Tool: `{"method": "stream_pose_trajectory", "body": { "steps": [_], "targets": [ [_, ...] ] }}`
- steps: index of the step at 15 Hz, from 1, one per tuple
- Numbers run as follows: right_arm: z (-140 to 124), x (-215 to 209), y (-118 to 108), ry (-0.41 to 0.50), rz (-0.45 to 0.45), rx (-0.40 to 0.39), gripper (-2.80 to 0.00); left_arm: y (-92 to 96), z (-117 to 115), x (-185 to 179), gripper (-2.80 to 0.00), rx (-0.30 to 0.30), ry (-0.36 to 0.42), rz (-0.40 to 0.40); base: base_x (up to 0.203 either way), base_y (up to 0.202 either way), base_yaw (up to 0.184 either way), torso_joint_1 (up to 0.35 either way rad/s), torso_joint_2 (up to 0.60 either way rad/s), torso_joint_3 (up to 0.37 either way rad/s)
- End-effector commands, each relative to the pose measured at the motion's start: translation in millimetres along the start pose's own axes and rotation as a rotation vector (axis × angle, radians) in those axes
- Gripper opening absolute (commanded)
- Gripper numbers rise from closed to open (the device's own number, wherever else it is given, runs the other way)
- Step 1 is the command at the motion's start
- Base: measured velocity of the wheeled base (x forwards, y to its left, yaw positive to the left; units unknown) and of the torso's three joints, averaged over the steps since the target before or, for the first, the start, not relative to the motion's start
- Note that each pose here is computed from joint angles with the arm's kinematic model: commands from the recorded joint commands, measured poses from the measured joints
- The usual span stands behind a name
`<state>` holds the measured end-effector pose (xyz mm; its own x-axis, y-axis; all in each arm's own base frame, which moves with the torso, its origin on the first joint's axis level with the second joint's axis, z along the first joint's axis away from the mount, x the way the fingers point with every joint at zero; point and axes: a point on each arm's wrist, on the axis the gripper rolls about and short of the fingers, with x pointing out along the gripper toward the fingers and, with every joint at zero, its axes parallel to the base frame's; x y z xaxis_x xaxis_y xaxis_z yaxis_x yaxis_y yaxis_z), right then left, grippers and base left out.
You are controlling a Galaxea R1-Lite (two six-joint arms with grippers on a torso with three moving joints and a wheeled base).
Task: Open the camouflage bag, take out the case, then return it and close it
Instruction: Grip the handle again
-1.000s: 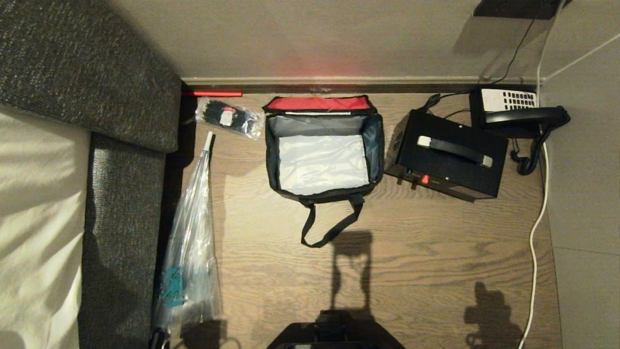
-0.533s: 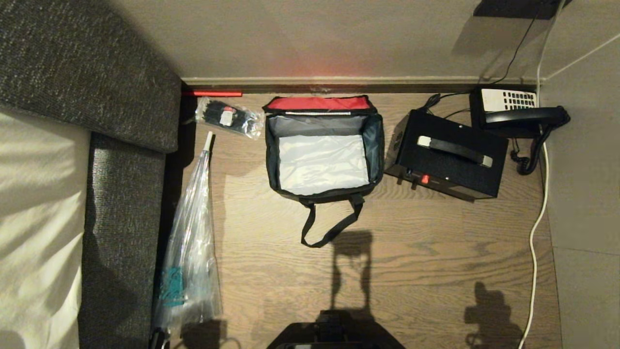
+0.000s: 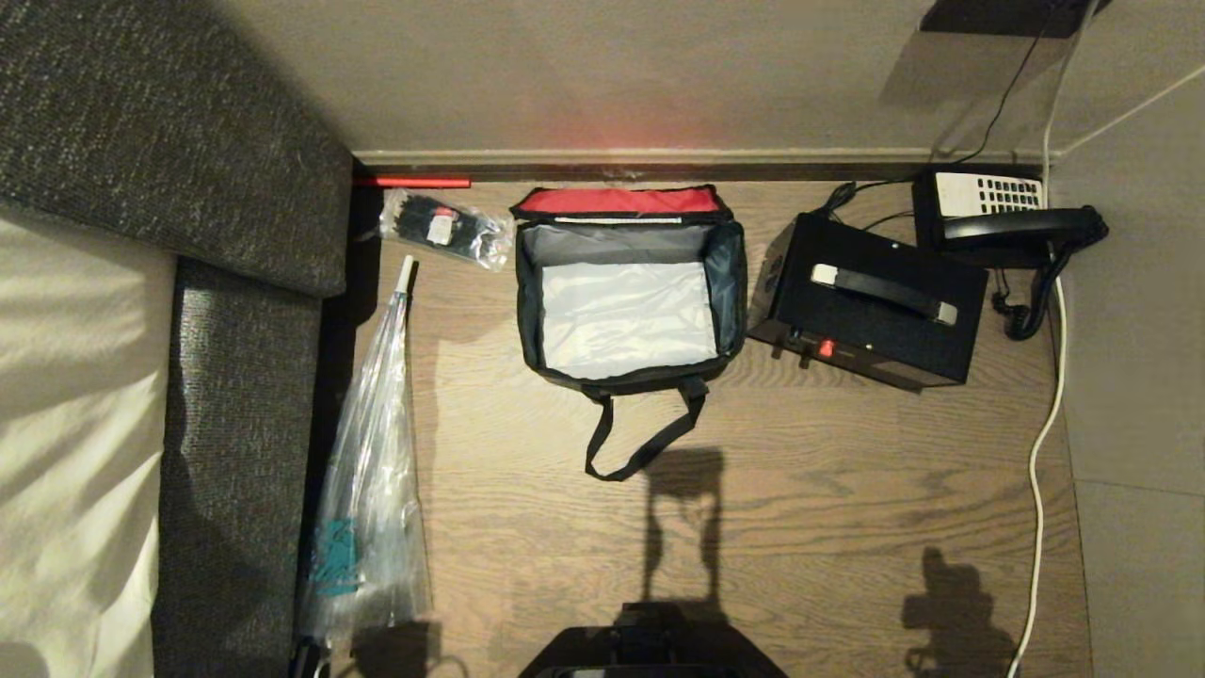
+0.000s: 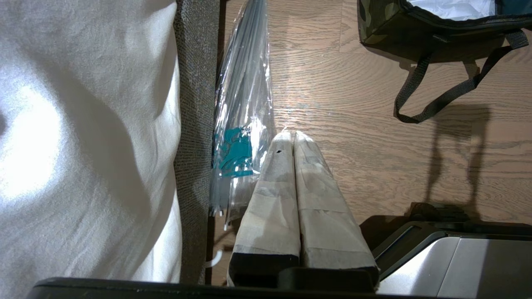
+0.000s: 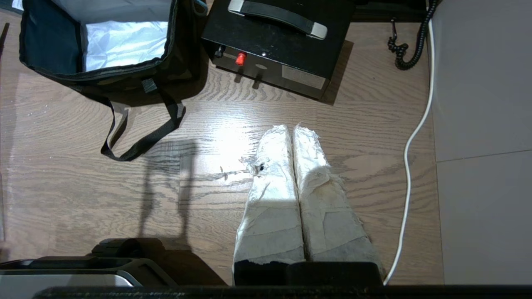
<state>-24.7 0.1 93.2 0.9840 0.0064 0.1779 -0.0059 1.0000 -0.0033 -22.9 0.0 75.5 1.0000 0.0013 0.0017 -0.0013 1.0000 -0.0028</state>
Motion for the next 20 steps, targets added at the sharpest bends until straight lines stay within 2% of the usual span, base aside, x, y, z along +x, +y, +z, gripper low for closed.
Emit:
{"method": "stream_pose_trajectory", "body": {
  "steps": [1, 20],
  "targets": [
    [-11.4, 1.9, 0.0, 0.042, 0.000, 0.000, -2.80, 0.0, -0.1, 0.1, -2.80, 0.000, 0.002, 0.000, 0.000, 0.000, 0.000, 0.000, 0.00, 0.000],
    [-11.5, 1.8, 0.0, 0.044, 0.000, -0.014, -2.80, 0.0, 0.0, 0.1, -2.80, 0.000, 0.002, 0.000, 0.000, 0.000, 0.000, 0.000, 0.00, 0.000]
  ]
}}
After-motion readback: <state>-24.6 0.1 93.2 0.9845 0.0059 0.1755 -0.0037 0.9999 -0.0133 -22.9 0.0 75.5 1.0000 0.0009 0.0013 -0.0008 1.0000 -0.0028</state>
